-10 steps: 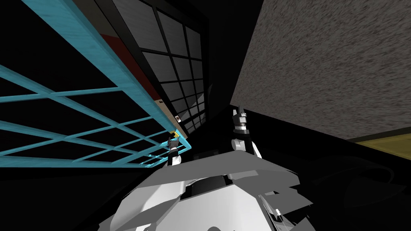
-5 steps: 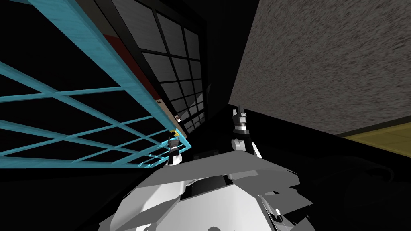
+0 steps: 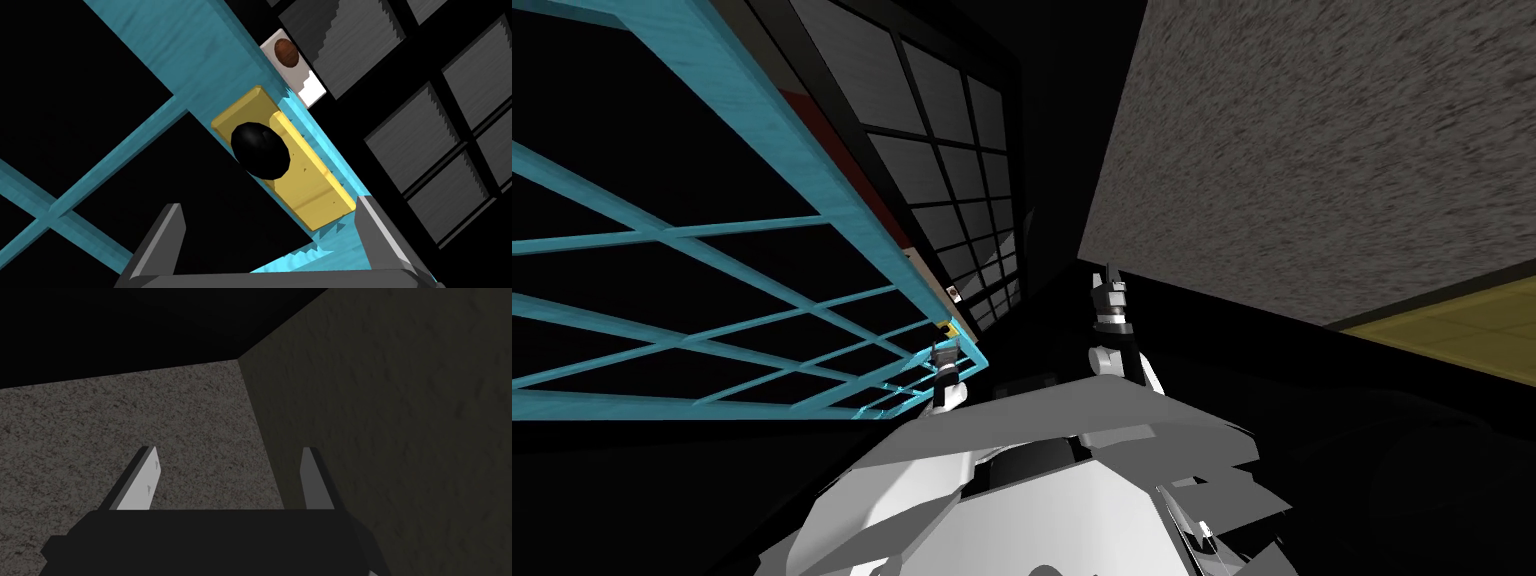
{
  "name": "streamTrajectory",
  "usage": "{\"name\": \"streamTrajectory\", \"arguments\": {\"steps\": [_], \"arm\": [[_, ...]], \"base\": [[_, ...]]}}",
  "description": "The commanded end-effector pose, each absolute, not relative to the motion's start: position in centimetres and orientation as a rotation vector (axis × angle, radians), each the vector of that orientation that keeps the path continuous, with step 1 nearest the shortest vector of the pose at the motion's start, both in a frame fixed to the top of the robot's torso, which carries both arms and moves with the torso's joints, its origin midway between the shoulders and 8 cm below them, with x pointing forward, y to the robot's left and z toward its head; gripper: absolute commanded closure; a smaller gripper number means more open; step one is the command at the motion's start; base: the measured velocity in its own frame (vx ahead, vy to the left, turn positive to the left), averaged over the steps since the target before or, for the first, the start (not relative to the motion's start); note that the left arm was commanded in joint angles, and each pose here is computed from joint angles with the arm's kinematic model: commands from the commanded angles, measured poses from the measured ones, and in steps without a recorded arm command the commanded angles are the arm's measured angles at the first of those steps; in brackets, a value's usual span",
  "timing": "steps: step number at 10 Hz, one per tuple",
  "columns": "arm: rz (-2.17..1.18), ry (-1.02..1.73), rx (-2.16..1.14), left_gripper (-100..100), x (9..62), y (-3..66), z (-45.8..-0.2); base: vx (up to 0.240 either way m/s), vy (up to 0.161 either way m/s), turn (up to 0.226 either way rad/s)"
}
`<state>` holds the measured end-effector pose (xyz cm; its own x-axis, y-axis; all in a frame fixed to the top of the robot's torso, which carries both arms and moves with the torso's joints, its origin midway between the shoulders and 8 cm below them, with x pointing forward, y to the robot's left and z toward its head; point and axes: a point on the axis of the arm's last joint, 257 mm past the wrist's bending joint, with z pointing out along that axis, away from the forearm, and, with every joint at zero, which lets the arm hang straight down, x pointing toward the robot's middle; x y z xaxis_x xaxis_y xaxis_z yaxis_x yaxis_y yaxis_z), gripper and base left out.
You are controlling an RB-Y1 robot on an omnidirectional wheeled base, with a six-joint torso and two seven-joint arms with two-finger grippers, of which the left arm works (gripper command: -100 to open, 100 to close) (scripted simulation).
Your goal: Pull the door open
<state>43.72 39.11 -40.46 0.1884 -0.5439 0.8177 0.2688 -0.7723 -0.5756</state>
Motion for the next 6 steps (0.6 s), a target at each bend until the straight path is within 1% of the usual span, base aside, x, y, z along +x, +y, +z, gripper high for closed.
{"name": "streamTrajectory", "arguments": {"steps": [1, 5, 6], "arm": [[-1.693, 0.19, -1.863, -100, 43.97, 38.99, -40.36], [-1.769, 0.068, -1.905, -100, 44.29, 38.82, -40.23], [-1.791, 0.029, -1.917, -100, 44.44, 38.73, -40.17]], "base": [[-0.08, 0.03, -0.094], [-0.058, 0.019, -0.043], [-0.081, 0.019, -0.097]]}}
